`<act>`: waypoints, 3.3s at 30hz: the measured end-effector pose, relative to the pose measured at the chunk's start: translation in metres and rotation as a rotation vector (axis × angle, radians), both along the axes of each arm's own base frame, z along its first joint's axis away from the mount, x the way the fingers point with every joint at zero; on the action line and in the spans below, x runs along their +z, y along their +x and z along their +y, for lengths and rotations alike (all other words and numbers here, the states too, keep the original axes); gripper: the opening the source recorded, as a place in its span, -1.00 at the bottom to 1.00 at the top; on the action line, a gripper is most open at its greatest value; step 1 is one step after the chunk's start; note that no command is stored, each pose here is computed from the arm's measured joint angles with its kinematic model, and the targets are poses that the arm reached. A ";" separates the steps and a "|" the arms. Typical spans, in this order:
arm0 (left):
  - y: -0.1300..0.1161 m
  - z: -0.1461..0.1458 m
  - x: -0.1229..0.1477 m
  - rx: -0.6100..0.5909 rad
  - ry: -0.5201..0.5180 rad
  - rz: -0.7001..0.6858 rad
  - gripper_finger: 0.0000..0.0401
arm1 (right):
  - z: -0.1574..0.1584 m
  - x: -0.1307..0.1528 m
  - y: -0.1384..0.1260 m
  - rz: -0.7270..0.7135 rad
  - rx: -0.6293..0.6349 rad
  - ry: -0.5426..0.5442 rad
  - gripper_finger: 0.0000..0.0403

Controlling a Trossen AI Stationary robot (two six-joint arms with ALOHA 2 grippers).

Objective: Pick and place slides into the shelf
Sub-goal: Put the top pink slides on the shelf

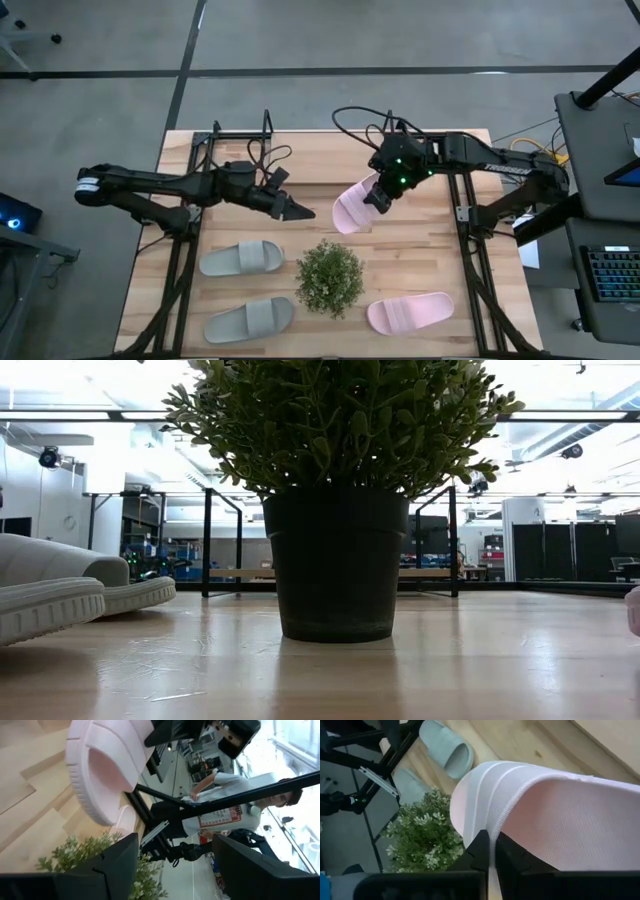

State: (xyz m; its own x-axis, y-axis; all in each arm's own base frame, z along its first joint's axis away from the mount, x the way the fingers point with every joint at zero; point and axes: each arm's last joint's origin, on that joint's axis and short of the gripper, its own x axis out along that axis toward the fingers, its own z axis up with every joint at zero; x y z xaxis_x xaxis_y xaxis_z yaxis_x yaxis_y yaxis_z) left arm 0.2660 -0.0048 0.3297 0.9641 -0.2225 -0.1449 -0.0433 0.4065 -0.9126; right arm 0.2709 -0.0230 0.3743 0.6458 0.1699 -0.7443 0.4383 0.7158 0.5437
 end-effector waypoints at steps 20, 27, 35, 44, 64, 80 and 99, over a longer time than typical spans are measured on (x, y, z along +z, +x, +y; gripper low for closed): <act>0.003 0.004 -0.021 0.020 0.025 0.055 0.20 | -0.004 0.020 0.003 -0.063 0.033 0.010 -0.96; 0.007 0.010 -0.021 0.052 0.030 0.026 0.20 | -0.004 0.021 0.004 -0.068 0.033 0.009 -0.96; 0.015 0.012 -0.027 0.057 0.030 0.042 0.20 | -0.004 0.024 0.007 -0.115 0.028 0.008 -0.96; 0.029 0.012 -0.030 0.050 0.020 -0.009 0.20 | -0.004 0.026 0.009 -0.145 0.028 0.004 -0.96; 0.036 0.012 -0.032 0.034 -0.006 -0.037 0.12 | -0.005 0.028 0.011 -0.175 0.030 -0.003 -0.96; 0.036 0.013 -0.034 0.045 -0.005 -0.022 -0.75 | -0.006 0.029 0.011 -0.182 0.044 -0.013 -0.96; 0.035 0.015 -0.036 0.130 -0.019 -0.021 -0.89 | -0.008 0.031 0.012 -0.226 0.065 -0.059 -0.89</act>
